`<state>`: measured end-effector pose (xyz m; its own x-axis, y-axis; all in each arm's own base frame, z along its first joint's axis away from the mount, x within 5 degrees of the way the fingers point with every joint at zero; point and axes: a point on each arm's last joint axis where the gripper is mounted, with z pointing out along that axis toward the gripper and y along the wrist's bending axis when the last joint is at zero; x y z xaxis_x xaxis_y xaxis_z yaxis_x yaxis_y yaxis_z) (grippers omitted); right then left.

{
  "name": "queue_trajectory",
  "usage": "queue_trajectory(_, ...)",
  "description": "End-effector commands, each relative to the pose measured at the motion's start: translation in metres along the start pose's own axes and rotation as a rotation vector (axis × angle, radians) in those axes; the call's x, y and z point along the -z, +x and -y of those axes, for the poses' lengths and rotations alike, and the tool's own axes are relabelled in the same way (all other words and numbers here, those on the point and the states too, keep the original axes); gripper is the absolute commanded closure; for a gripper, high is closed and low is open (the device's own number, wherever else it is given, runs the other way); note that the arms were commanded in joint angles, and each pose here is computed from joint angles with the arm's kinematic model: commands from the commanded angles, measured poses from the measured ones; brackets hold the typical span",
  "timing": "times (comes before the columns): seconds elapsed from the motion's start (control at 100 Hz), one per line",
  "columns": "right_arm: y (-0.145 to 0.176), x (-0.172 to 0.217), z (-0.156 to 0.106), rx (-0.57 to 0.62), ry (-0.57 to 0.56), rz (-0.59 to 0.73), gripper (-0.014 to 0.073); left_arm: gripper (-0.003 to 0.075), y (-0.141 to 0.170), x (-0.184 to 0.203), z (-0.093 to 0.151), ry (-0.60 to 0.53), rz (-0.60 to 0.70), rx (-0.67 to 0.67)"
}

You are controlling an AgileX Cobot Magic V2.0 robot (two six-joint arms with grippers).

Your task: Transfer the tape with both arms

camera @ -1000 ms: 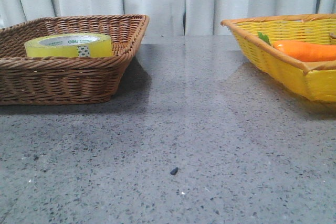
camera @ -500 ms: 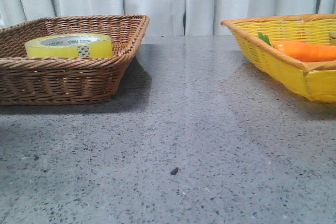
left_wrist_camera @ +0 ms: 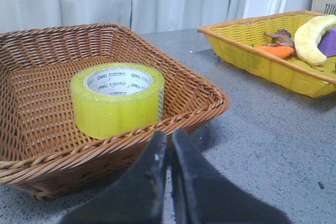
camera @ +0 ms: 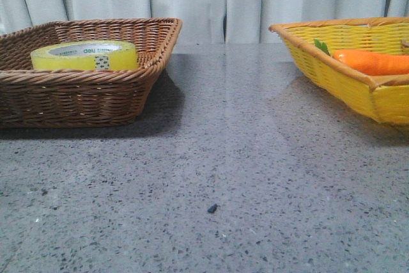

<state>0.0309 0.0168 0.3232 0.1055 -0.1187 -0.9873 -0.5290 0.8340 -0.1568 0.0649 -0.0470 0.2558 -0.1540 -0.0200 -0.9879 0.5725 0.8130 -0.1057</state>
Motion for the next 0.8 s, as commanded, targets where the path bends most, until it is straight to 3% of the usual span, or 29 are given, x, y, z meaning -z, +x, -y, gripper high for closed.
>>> queue_trajectory(0.0,-0.013,0.001,0.002,0.021,0.015,0.083,0.0669,0.0741,-0.016,0.001,0.001,0.003,0.108,0.014)
queue_trajectory(0.33,-0.013,0.001,0.002,0.021,0.015,0.083,0.0669,0.0741,-0.012,0.001,0.0,0.003,0.1,0.035)
queue_trajectory(0.44,-0.013,0.001,0.002,0.021,0.015,0.083,0.0669,0.0741,-0.013,0.001,-0.007,-0.068,0.201,0.173)
queue_trajectory(0.79,-0.013,0.0,0.002,0.021,0.015,0.081,0.0669,0.0741,0.029,0.021,-0.024,-0.307,0.333,0.088)
